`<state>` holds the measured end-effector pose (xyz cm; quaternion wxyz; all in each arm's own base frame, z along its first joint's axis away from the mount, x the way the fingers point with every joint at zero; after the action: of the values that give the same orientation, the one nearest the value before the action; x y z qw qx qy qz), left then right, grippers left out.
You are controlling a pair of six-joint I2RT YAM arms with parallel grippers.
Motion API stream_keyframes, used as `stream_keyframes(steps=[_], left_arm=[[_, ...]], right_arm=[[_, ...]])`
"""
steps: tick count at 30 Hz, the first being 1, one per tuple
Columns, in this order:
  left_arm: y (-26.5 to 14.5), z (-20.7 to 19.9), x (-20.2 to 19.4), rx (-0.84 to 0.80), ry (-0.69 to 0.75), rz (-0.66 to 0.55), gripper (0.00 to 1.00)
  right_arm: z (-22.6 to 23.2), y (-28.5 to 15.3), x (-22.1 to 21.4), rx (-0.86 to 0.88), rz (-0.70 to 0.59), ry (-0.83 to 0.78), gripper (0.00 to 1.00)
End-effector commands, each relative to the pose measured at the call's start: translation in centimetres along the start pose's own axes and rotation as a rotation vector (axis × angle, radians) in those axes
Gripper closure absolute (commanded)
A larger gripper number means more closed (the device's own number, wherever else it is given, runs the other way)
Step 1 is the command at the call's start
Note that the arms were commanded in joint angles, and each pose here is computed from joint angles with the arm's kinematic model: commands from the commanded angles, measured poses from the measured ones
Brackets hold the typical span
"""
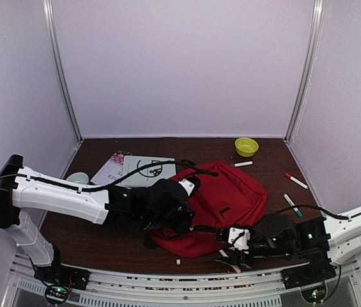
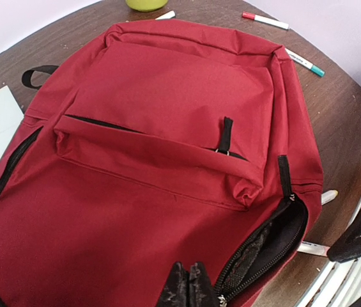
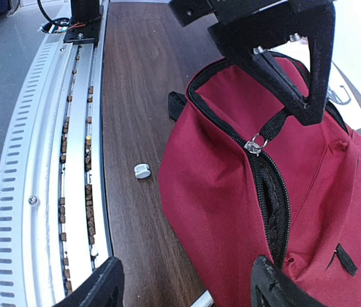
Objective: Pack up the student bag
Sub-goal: Hold the largest pocket of the student bag.
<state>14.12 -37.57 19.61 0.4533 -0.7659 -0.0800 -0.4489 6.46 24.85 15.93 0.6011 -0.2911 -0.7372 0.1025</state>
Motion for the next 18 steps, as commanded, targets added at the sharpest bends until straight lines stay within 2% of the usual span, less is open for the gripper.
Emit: stream_keyframes(steps=[1,13,18], left_arm=[[-0.3,0.1,1.1,-0.024,-0.036,-0.049,1.00],[0.0,-0.3,1.0,-0.057,-0.030,-0.037,1.00],[0.0,-0.5,1.0,-0.079,-0.025,-0.037,1.00]], right_arm=[[-0.1,0.3,0.2,-0.034,-0.057,-0.042,0.35],[-1.6,1.8,-0.2,-0.231,-0.030,-0.079,0.38],[-1.4,3.0,-0.7,-0.238,0.015,-0.099,0.55]])
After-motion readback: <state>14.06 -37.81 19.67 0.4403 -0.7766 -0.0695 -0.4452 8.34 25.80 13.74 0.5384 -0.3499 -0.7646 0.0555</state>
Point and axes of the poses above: each gripper's point midway between its finger pads, its own y axis out along the fingers, its own z axis along the line the jaws close on, x = y × z, the point moved 8 cm from there along -y, back along the fingers, and after that the axes turned 5 degrees about -y, right-handed, at the moved point
